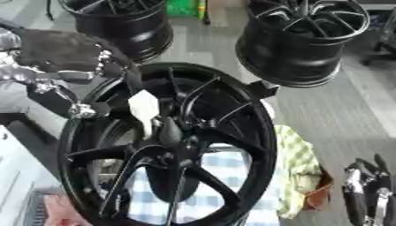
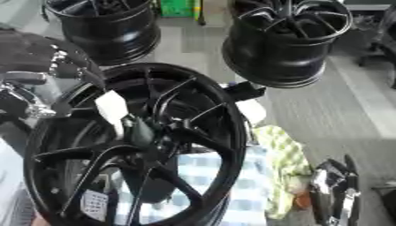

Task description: Pull the pin out of the wheel hub.

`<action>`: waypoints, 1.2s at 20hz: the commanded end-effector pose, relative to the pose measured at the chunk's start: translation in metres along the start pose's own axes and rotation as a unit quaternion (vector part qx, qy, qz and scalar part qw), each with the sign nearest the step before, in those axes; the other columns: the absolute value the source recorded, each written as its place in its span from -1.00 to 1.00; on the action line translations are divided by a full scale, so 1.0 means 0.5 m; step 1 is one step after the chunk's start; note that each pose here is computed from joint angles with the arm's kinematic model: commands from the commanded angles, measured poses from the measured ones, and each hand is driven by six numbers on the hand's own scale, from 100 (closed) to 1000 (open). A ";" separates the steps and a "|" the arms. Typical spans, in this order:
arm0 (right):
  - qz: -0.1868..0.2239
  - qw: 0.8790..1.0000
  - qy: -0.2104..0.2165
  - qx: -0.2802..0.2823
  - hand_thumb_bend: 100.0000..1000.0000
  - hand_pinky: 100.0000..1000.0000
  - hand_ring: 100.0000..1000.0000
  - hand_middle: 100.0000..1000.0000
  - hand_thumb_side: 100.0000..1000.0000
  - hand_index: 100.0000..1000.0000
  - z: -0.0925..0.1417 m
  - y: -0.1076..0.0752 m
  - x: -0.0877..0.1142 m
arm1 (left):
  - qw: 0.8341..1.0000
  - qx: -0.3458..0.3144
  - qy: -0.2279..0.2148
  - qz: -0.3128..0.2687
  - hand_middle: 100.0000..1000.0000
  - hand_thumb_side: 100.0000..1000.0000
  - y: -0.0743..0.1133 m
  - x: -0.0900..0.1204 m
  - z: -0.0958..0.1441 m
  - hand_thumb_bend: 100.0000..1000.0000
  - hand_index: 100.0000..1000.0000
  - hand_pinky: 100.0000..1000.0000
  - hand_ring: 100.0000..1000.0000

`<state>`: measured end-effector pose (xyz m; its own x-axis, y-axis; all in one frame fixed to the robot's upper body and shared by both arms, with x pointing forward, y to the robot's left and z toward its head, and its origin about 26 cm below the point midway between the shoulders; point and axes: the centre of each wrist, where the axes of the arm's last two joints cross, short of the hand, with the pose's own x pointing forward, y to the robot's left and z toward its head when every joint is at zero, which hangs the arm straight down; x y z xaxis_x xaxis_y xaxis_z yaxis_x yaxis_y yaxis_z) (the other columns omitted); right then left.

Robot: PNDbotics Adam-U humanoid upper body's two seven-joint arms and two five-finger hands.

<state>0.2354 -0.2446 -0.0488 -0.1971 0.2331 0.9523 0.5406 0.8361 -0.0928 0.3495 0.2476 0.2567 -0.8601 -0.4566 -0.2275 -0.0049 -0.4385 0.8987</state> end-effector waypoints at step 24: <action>-0.009 1.000 -0.003 0.007 -1.00 0.18 0.20 0.41 0.11 0.88 -0.003 0.006 0.005 | 0.992 -0.114 -0.053 0.001 0.56 -0.96 -0.020 -0.010 -0.050 -0.72 0.76 0.75 0.64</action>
<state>0.2351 -0.2420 -0.0505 -0.1951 0.2235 0.9550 0.5317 0.8423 -0.0886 0.3665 0.2332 0.2326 -0.8553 -0.5053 -0.1148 0.1462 -0.4478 0.8821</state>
